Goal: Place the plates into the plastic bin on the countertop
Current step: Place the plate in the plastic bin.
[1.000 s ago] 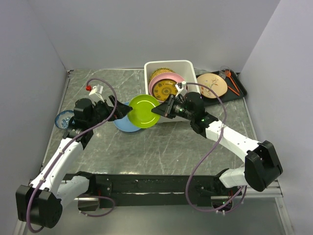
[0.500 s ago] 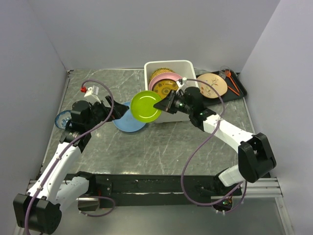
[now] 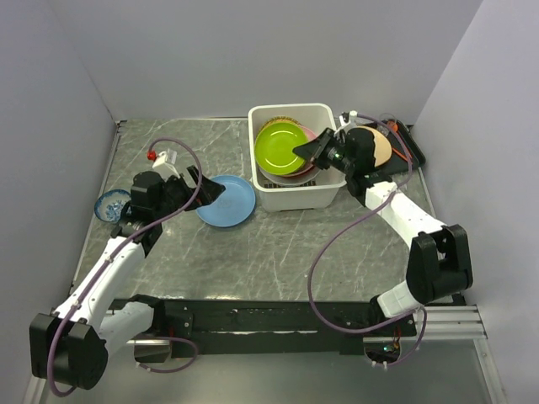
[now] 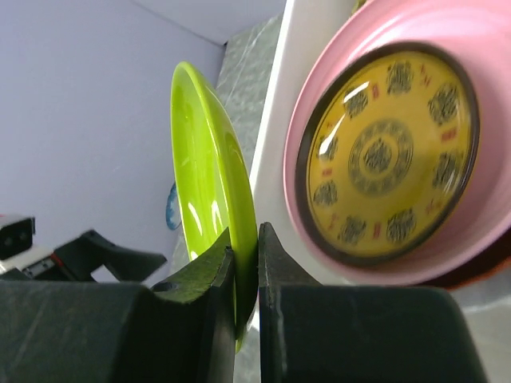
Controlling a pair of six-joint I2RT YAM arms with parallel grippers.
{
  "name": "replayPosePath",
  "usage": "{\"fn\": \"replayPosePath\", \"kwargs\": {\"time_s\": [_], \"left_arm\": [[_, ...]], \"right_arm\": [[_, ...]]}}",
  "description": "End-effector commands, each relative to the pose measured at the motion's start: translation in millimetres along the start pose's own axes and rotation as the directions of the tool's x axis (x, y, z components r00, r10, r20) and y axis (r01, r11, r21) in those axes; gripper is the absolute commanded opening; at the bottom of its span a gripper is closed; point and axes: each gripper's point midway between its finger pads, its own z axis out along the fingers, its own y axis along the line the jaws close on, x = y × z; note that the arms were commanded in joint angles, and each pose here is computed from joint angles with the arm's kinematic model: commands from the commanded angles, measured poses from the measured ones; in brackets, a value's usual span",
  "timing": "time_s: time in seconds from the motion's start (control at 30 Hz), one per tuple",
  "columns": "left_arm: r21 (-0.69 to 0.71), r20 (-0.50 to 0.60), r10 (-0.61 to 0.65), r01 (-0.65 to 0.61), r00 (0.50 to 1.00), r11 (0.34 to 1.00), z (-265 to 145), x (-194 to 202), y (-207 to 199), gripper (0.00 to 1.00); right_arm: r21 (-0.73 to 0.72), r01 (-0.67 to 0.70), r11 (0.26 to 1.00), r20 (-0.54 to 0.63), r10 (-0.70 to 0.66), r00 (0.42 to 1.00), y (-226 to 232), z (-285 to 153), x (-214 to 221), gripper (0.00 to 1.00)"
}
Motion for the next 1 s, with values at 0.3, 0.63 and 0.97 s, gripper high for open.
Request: {"fn": "replayPosePath", "kwargs": {"time_s": [0.3,0.63,0.97], "left_arm": [[0.006,0.057,0.002,-0.003,0.998,1.0,-2,-11,-4,0.99],[-0.026,0.044,-0.026,0.027,0.999,0.999,2,-1,8,0.99],[-0.013,0.011,-0.068,0.068,0.998,0.998,13,15,17,0.99]], "right_arm": [[0.062,0.031,0.998,0.04,-0.034,0.999,-25,30,-25,0.0],[0.16,0.024,0.987,0.068,-0.035,0.997,-58,36,-31,0.05],[0.204,0.063,0.977,0.085,-0.082,0.993,-60,27,-43,0.57]]}}
